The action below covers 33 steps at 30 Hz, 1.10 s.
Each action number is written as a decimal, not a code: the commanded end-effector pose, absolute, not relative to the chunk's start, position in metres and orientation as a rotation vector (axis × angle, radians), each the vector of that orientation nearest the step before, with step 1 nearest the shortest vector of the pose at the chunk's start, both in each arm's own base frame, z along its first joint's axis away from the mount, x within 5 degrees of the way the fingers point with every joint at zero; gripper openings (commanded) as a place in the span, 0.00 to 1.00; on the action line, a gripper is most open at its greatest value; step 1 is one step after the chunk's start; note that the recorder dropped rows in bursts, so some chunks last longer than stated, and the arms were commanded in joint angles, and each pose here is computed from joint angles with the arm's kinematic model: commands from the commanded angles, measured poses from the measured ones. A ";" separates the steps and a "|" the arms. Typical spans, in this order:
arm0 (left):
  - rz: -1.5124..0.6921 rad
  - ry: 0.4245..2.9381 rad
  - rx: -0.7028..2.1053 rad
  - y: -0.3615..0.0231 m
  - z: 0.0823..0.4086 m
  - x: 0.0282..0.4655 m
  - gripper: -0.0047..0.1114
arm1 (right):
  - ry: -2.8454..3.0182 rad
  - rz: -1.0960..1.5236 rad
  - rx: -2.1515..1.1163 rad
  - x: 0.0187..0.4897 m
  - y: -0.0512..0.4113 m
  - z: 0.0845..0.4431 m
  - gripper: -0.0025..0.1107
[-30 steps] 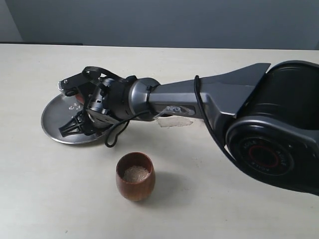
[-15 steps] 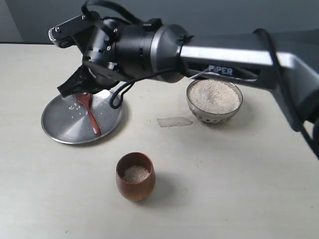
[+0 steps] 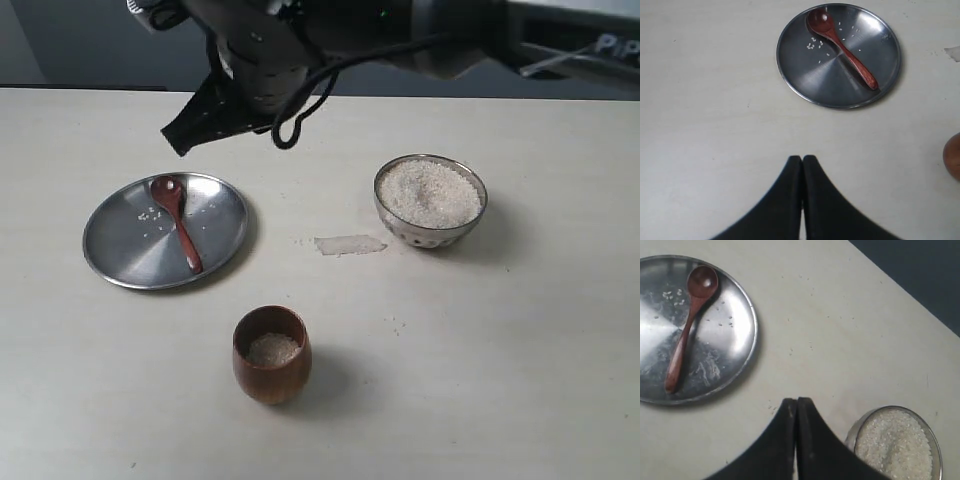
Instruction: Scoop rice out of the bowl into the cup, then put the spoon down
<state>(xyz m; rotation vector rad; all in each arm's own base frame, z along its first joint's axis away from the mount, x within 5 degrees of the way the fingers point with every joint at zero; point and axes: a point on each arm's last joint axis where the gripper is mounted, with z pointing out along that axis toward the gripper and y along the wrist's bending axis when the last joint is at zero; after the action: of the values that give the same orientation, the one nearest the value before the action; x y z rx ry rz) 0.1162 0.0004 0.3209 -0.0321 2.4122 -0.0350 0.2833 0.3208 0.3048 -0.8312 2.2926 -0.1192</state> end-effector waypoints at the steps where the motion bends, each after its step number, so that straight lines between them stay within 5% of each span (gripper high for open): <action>1: -0.031 2.402 -0.034 0.001 0.323 0.117 0.04 | 2.272 -0.066 -0.803 0.274 0.309 0.333 0.02; 33: -0.031 2.402 -0.034 0.001 0.323 0.117 0.04 | 2.106 -0.020 -0.617 0.149 0.126 0.297 0.02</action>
<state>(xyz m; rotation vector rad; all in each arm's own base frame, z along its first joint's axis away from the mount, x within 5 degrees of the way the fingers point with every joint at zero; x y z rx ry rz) 0.1162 0.0004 0.3209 -0.0321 2.4122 -0.0350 0.1594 0.1384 0.2991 -0.6508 2.1005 -0.0571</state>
